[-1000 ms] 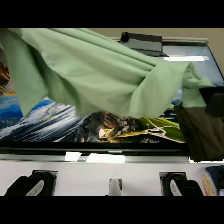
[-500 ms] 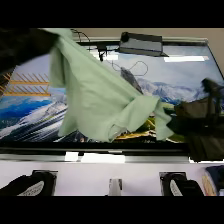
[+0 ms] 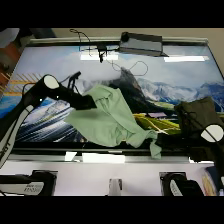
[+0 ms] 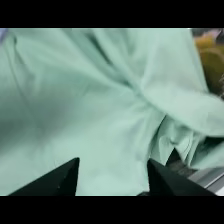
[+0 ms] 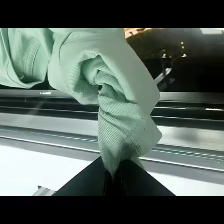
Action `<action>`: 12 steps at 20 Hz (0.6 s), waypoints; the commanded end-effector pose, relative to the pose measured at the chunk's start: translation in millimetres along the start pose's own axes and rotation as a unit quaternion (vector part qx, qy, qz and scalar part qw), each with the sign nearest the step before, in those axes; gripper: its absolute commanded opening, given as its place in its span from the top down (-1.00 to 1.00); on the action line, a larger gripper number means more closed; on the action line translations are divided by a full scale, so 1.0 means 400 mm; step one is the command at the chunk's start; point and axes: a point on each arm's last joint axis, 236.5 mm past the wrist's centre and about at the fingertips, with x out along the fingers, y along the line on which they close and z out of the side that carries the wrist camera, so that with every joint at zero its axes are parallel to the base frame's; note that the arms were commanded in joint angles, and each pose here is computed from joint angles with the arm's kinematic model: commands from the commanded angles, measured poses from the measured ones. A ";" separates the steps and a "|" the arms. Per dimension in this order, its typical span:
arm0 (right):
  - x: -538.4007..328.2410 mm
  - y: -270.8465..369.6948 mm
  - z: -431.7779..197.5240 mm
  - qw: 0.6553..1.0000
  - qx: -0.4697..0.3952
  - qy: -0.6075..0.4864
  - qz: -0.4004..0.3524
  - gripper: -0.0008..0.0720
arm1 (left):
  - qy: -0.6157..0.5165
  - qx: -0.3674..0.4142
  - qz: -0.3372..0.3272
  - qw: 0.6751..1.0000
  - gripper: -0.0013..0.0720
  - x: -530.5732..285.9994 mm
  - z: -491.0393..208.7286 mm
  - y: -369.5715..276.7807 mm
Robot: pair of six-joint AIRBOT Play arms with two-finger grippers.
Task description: Fold the shirts.
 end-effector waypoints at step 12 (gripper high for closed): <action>0.010 0.002 0.034 1.000 0.005 -0.030 0.007 0.91 | -0.047 -0.295 -0.039 0.954 -1.00 0.205 -0.324 0.091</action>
